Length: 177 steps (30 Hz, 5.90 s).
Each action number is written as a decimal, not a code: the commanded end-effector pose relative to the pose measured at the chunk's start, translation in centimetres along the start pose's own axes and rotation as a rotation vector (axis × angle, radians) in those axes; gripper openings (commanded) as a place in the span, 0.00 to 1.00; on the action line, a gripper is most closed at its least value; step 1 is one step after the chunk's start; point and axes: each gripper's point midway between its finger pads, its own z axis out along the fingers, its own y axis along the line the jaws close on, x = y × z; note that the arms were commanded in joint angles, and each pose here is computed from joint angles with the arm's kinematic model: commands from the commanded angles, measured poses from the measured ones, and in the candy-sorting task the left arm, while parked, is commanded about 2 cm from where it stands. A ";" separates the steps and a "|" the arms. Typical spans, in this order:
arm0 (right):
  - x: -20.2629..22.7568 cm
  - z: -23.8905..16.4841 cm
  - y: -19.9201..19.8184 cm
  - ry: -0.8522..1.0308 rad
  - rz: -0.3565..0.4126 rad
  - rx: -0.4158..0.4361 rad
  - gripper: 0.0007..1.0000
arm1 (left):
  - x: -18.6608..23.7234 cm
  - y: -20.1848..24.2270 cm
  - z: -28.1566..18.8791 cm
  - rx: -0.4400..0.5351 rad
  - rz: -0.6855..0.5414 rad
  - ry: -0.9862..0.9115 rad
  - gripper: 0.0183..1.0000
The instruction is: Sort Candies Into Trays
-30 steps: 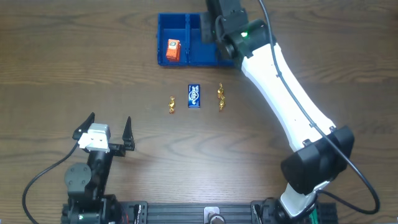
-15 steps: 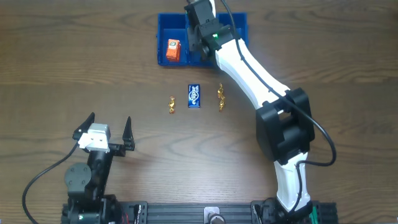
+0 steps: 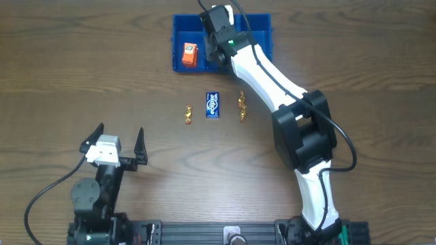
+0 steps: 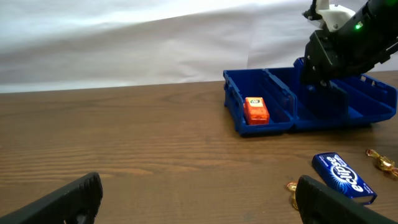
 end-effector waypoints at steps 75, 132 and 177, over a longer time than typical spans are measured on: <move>16.0 -5.8 4.2 0.538 0.025 -0.021 1.00 | 1.6 -0.2 0.1 0.012 0.007 0.047 1.00; 18.0 -2.1 3.5 0.507 0.071 0.064 0.04 | 1.6 -0.2 0.1 0.012 0.007 0.047 1.00; -1.5 -0.2 -1.5 0.091 0.028 0.109 0.04 | 1.6 -0.2 0.1 0.012 0.007 0.047 1.00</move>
